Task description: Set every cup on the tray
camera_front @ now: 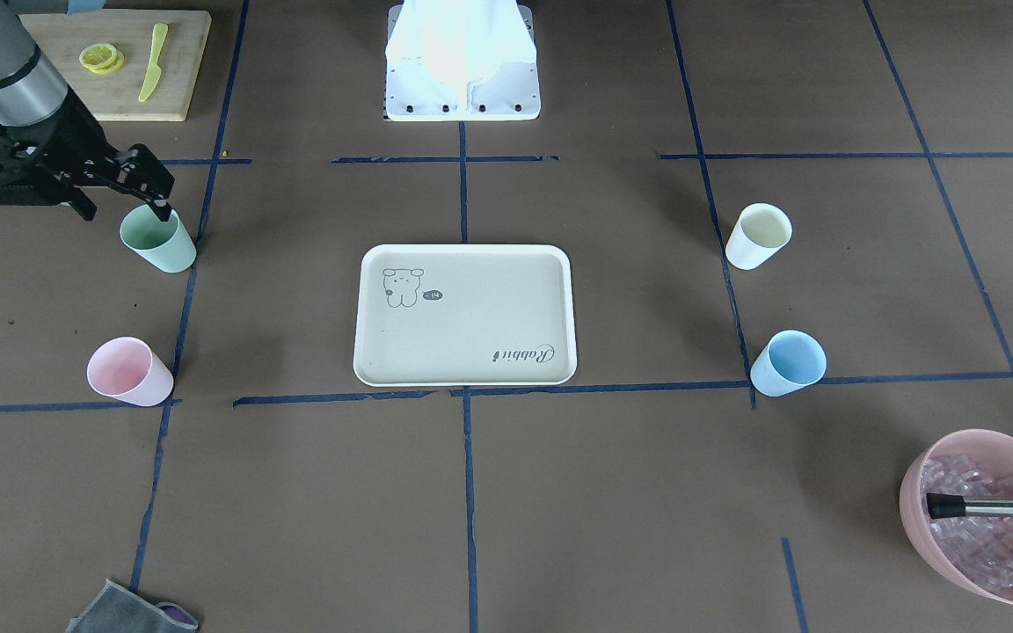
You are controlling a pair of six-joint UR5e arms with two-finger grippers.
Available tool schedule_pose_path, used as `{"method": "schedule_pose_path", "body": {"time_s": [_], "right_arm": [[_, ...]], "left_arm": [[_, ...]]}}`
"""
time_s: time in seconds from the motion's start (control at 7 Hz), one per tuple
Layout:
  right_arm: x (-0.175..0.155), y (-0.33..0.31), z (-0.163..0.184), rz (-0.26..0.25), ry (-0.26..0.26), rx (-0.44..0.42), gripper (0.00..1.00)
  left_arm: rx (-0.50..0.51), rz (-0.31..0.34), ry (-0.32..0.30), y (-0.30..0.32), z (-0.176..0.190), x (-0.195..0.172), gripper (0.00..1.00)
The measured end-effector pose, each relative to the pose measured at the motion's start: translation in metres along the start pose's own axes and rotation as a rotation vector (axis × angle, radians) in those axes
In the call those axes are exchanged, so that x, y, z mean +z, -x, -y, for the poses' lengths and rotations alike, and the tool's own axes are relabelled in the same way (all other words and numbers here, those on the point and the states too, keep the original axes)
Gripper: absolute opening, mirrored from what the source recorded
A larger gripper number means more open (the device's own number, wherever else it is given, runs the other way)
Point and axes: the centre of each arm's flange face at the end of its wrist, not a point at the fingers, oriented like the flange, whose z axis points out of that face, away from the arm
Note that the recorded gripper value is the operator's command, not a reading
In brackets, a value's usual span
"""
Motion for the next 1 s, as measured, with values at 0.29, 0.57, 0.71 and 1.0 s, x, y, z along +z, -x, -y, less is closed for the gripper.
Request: {"method": "schedule_pose_path", "body": {"time_s": [0.29,0.57,0.71,1.0], "right_arm": [[0.017,-0.014,-0.009,-0.045,0.006,-0.018,0.99],[0.038,-0.051,-0.017,-0.014,-0.009,-0.052,0.98],[0.048,-0.067,-0.022,0.014,-0.018,-0.063,0.98],[0.067,-0.085,-0.026,0.014,-0.009,-0.067,0.9]], "left_arm": [[0.001,0.0,-0.001,-0.001,0.0,0.0,1.0],[0.004,0.0,-0.003,-0.001,0.0,-0.001,1.0],[0.005,0.0,-0.004,-0.002,0.0,-0.002,1.0],[0.008,-0.001,-0.007,-0.004,0.001,-0.003,1.0]]}}
